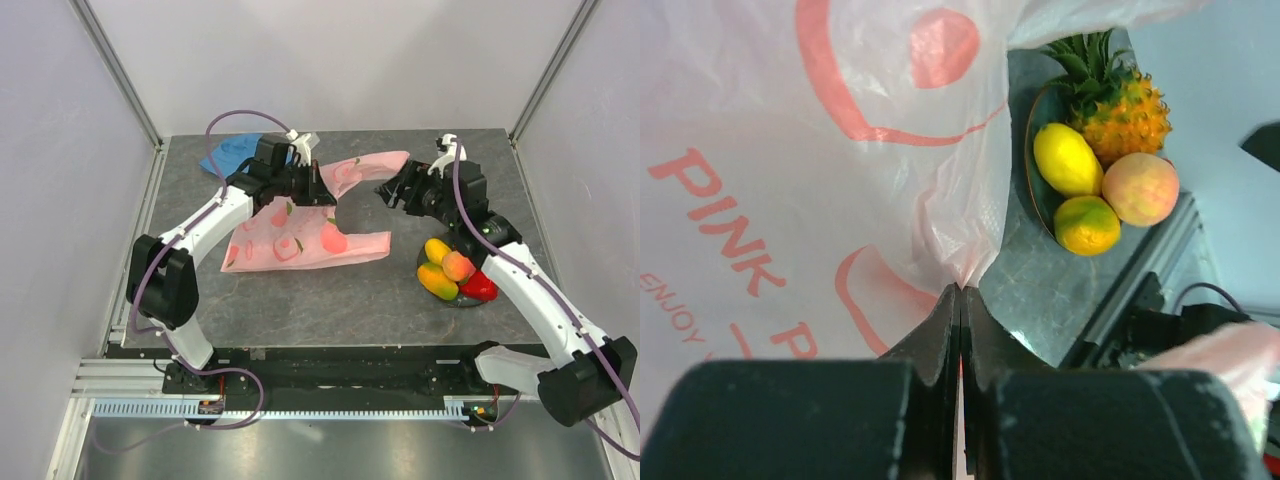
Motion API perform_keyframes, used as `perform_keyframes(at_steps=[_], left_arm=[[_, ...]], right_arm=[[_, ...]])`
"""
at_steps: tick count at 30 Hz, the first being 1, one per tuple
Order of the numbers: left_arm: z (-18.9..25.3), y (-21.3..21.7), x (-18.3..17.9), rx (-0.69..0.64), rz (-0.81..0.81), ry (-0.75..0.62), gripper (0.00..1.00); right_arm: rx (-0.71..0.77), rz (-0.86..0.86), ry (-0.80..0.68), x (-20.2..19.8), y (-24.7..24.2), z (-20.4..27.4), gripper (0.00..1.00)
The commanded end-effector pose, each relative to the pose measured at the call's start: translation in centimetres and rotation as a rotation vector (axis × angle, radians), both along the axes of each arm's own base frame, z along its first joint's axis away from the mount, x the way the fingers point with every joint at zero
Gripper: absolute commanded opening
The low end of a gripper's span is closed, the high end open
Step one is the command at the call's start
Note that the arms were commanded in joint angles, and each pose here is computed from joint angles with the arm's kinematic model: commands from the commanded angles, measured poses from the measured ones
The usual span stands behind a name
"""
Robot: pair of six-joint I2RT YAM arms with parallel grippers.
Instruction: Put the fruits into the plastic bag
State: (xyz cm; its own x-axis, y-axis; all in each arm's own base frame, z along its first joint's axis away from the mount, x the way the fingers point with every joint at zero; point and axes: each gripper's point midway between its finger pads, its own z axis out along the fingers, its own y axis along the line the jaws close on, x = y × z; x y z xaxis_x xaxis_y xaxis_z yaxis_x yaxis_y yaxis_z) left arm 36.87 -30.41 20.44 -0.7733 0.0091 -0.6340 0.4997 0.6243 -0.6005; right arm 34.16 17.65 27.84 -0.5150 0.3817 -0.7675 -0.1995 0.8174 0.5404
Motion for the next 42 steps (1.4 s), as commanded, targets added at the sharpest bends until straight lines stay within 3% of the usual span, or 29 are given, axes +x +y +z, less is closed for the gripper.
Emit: perform_keyframes(at_steps=[1, 8, 11, 28, 42], left_arm=[[2.7, -1.7, -2.3, -0.157, -0.127, 0.032, 0.02], [3.1, -1.4, -3.0, -0.196, -0.149, 0.056, 0.02], [2.8, -0.6, -2.6, -0.216, -0.137, 0.105, 0.01], [3.4, -0.8, -3.6, -0.291, -0.192, 0.127, 0.02], [3.0, -1.4, -4.5, -0.311, -0.246, 0.156, 0.02]], right_arm=[[0.215, 0.006, -0.104, -0.7, 3.6, 4.5, 0.78], [0.304, 0.019, 0.054, -0.6, 8.4, 0.1, 0.78], [0.333, -0.091, 0.103, 0.3, 7.5, -1.4, 0.76], [0.376, -0.234, 0.179, 3.0, 5.5, -4.2, 0.67], [0.358, -0.164, 0.221, 4.0, 7.5, -6.3, 0.68]])
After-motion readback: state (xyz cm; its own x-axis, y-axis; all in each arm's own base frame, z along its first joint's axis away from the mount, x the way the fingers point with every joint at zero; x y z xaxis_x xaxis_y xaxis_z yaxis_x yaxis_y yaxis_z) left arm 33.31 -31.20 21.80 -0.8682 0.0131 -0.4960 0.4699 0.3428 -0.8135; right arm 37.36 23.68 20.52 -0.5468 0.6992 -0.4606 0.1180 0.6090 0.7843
